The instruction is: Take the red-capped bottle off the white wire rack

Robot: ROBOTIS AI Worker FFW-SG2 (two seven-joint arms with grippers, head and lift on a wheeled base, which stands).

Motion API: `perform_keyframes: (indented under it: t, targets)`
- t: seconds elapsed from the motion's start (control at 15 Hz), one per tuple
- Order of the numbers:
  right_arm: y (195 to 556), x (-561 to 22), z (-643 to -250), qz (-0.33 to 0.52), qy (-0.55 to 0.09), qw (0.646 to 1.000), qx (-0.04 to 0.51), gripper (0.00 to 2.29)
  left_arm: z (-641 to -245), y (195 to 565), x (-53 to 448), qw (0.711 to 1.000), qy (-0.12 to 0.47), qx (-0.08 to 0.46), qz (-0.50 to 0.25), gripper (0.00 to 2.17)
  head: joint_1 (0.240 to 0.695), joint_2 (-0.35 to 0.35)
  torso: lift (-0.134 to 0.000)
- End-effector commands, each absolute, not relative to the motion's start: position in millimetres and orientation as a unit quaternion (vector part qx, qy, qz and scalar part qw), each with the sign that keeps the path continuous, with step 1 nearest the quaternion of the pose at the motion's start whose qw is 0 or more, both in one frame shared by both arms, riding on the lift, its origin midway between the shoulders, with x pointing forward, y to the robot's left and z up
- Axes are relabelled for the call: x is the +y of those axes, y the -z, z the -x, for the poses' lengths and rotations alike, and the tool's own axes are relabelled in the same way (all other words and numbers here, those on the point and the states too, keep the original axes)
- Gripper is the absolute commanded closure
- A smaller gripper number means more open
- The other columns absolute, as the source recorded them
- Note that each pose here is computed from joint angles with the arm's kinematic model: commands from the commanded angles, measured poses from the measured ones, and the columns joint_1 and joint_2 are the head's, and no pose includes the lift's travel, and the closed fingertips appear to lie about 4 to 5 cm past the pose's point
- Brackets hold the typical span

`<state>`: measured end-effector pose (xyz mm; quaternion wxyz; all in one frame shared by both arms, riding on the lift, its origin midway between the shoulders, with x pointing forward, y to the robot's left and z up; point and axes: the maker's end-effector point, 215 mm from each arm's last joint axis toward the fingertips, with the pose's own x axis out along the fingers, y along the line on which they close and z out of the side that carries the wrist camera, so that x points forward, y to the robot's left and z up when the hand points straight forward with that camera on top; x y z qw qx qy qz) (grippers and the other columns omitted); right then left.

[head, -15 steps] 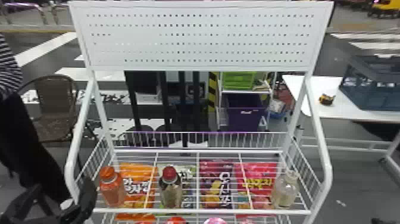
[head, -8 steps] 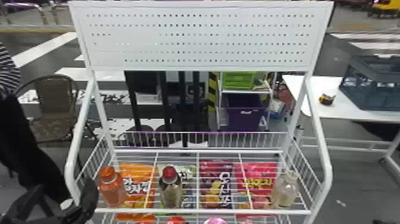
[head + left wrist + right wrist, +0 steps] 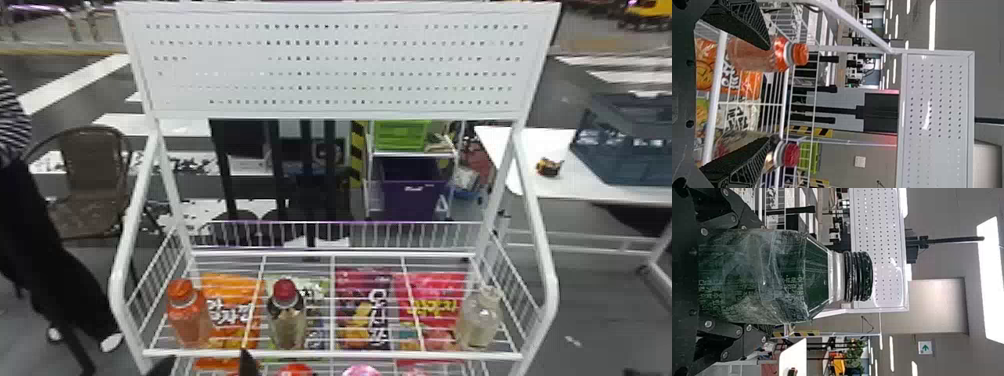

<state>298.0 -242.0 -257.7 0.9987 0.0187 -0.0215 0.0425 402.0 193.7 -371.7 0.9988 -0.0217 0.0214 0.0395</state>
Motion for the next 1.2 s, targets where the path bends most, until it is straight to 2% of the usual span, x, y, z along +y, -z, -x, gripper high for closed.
perform_keyframes:
  t: [0.0,0.4,1.13]
  targets:
    - [259.1,-242.9,-297.6,-0.019,-0.041,0.999,-0.021,1.22,-404.1,401.4,155.9,0.999,-0.014,0.034,0.020,0.08,0.499,0.000,0.000]
    - [261.8,-244.7,-297.3,-0.021,-0.040,0.999,-0.021,1.22,-440.8,435.3,102.8,0.999,0.017,0.047,-0.001,0.09,0.499,0.000,0.000]
    - [261.1,-247.4,-295.8,-0.018,-0.038,0.999,-0.022,1.22,-521.4,447.3,115.6,0.999,-0.006,0.039,-0.024,0.09,0.499,0.000,0.000]
